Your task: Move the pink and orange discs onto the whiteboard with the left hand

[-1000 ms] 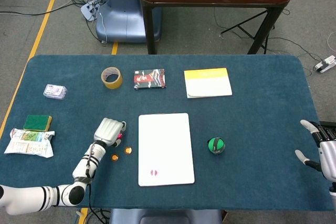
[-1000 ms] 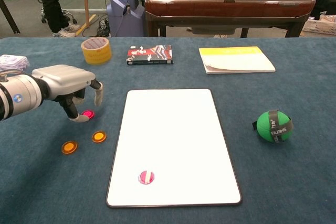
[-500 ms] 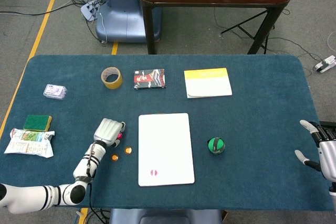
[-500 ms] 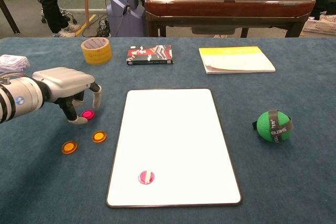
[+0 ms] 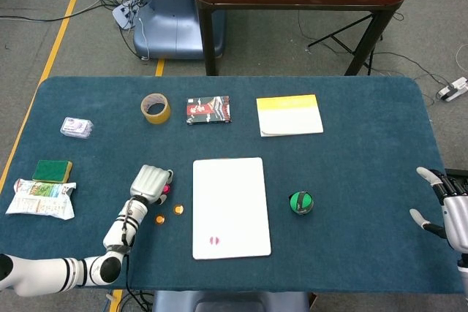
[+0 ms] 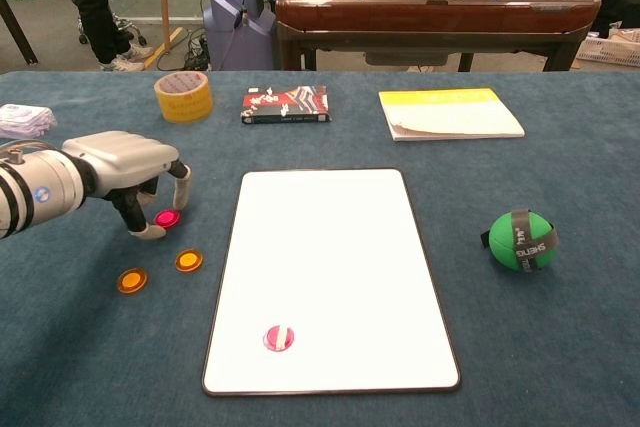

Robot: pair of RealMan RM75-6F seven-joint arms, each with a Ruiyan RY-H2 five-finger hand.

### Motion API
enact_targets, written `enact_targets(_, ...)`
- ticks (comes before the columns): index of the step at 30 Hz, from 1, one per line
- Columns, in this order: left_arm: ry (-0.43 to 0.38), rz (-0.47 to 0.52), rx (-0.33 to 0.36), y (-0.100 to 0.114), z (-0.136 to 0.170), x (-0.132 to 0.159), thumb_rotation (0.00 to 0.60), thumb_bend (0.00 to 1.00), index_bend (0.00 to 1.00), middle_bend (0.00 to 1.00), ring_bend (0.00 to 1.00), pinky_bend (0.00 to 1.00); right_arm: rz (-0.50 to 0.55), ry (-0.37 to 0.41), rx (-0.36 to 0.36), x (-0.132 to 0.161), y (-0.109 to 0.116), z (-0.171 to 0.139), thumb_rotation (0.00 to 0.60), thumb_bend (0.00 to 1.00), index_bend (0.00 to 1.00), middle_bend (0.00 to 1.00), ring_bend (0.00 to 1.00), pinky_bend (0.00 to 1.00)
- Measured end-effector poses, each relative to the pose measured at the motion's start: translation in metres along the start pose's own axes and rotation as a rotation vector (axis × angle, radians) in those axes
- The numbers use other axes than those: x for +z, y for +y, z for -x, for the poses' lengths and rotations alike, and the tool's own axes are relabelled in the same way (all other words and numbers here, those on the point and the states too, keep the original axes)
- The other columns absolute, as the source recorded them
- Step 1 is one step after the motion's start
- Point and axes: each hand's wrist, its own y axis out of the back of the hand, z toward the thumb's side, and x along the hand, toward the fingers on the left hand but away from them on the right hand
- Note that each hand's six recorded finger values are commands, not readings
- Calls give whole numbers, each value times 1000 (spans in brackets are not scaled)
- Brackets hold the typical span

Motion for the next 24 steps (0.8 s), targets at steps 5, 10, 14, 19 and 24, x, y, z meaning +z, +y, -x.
enact_targets(5,0,1,-6,-2,0,0,600,282,559,1000,963,1000,-1,-2,0,0,0,0,600,144,203,251,272,397)
enact_targets(10,-1,-1,-4,-1,0,0,600,283,580,1000,964,1000,-1,-2,1,0,0,0,600,144,203,251,272,397)
enact_targets(14,0,-1,-2,-1,0,0,600,283,599,1000,964,1000,0,-1,0,0,0,0,600,144,203,251,272,397)
enact_targets(19,-12,4,5,2,2,4,600,283,608,1000,965,1000,1,0,-2,0,1,0,600,144,203,251,272,397)
enact_targets(24,-45,18,20,12,9,14,600,283,611,1000,965,1000,3,-1,-2,-1,1,0,600,144,203,251,272,397)
